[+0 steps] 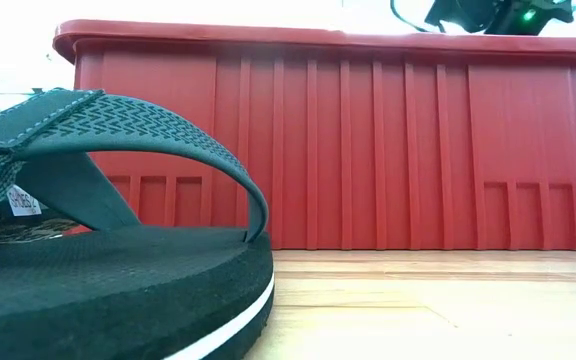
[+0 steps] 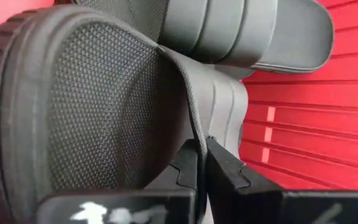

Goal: Pick and place slides into bin
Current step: Adjust the black slide in the red bin

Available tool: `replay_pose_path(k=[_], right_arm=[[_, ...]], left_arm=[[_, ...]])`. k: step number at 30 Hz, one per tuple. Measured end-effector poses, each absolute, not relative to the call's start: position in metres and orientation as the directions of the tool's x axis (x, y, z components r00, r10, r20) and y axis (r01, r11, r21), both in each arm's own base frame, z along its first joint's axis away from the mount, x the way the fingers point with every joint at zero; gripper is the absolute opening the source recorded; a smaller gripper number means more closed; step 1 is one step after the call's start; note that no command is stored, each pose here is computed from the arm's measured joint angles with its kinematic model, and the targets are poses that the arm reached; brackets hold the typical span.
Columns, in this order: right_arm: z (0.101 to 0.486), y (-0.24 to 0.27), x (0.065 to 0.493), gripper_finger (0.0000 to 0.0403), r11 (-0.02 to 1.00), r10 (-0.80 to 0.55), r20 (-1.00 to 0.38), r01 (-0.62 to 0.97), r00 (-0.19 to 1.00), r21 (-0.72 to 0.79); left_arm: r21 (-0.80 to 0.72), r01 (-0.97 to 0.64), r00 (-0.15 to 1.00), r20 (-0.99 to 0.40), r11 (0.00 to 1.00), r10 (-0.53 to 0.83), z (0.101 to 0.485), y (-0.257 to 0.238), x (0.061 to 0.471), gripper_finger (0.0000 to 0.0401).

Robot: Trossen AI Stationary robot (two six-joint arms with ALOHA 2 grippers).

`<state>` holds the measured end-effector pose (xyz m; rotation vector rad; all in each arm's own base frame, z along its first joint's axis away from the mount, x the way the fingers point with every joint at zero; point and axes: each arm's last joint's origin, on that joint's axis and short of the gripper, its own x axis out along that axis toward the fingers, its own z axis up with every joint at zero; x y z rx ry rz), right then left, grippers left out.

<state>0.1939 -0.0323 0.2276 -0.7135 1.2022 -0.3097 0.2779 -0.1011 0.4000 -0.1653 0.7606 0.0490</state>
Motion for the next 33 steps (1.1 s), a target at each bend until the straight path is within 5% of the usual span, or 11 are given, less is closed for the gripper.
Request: replay_pose_path(k=[7,21,33], right_arm=[[0.228,-0.033,0.196,0.0031,0.738,-0.575,-0.734,-0.157,0.362,-0.656],[0.229,-0.029,0.196,0.0175,0.745,-0.569,-0.728,-0.135,0.382,-0.653],[0.251,-0.021,0.18,0.0186,0.746,-0.56,-0.663,-0.046,0.497,-0.664]], left_arm=[[-0.147,-0.088,0.719,-0.694,0.985,-0.04,0.4,-0.102,0.278,0.0154],[-0.145,-0.084,0.718,-0.695,0.986,-0.041,0.4,-0.102,0.278,0.0154],[-0.145,-0.084,0.718,-0.694,0.986,-0.041,0.4,-0.102,0.278,0.0154]])
